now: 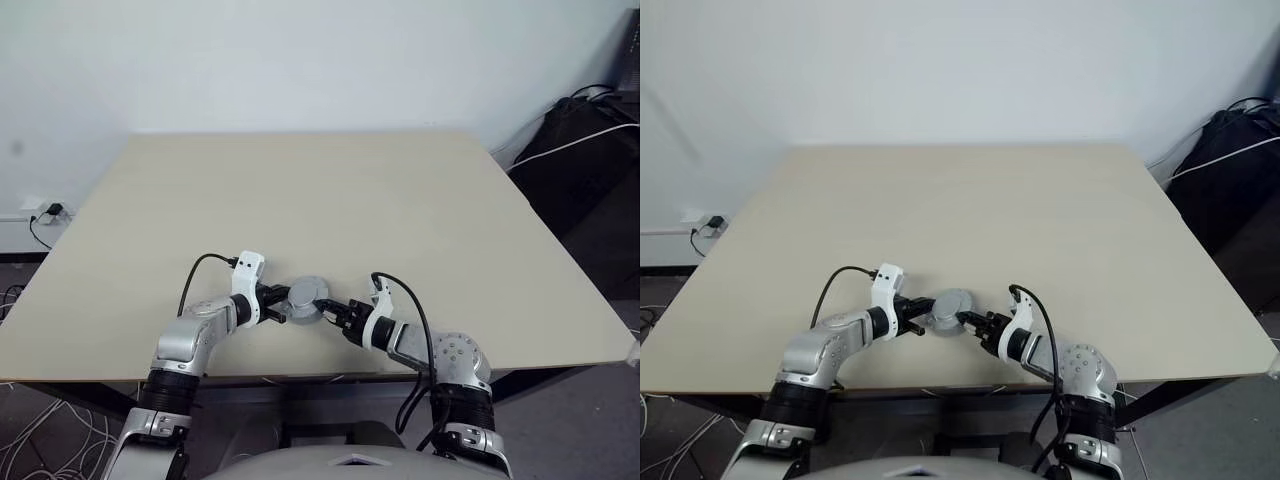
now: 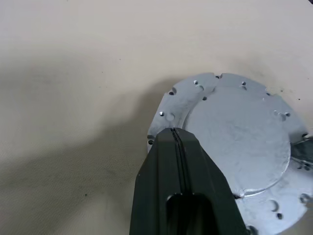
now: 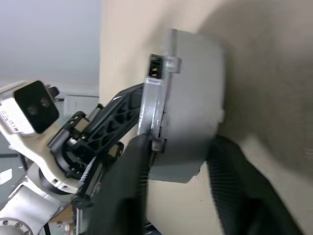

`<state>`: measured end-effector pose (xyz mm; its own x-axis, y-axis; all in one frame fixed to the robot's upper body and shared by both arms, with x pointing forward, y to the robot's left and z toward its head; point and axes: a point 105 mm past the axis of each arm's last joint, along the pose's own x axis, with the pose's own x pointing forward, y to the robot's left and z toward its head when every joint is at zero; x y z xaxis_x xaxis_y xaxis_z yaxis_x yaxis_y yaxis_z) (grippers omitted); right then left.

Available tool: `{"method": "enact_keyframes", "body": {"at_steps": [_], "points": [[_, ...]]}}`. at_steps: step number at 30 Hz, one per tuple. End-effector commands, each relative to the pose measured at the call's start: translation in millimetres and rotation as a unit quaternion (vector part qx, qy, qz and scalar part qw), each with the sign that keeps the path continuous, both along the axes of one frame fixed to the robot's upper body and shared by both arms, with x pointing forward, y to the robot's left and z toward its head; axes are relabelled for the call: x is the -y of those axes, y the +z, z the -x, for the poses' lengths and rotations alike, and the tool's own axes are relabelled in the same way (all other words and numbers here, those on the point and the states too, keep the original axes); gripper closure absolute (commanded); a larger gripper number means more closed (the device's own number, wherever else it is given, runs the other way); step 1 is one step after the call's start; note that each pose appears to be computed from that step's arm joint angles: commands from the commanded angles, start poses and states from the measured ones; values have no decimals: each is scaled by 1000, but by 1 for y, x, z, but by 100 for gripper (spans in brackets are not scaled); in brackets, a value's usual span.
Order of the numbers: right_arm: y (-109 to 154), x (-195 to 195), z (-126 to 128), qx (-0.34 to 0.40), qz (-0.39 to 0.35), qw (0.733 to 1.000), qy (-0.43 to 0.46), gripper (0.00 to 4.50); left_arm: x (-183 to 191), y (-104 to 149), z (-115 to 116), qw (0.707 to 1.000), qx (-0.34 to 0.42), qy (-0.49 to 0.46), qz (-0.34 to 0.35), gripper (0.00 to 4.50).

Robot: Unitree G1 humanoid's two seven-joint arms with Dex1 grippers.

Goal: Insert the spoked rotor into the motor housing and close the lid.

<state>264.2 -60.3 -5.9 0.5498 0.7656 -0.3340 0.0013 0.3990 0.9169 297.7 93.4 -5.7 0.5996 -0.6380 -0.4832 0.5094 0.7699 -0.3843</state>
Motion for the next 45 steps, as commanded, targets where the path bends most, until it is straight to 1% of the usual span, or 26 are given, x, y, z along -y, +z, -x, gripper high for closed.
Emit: {"method": "enact_keyframes", "body": {"at_steps": [1,9,13,18,21,22,23,26,28,30,33,34,35,38,41,45], "points": [[25,-27,-1,37,-60,997,17,321,19,-20,20,998,-54,-37,9,450],[21,-23,0,29,-47,998,11,321,21,-19,20,998,-52,-37,13,450],[18,-19,2,24,-46,999,4,322,19,-15,19,999,-37,-27,17,450],[17,-13,3,19,-51,998,-16,322,11,16,5,995,39,55,70,450],[18,-10,3,20,-56,998,-26,323,-4,38,-4,981,102,131,103,450],[18,-9,3,19,-57,998,-28,323,-9,42,-5,976,117,152,105,450],[19,-9,2,20,-59,998,-30,323,-15,48,-5,968,127,180,121,450],[21,-6,1,22,-65,997,-39,326,-33,60,4,944,133,241,184,450],[23,-5,0,23,-71,996,-46,328,-42,62,11,929,128,268,222,450],[26,-4,-2,26,-79,995,-52,328,-48,58,24,912,106,294,266,450],[31,-4,-4,30,-88,994,-53,328,-43,44,46,901,56,298,311,450],[32,-5,-4,31,-89,994,-53,328,-41,41,50,899,43,296,319,414],[34,-5,-4,32,-91,994,-52,328,-37,37,57,892,23,295,342,390],[39,-8,-6,38,-100,993,-48,328,-27,32,72,864,-20,295,408,291],[44,-9,-7,44,-107,992,-45,328,-24,30,77,837,-39,308,450,194],[52,-9,-8,54,-117,991,-46,328,-18,32,80,814,-53,307,490,62]]}}
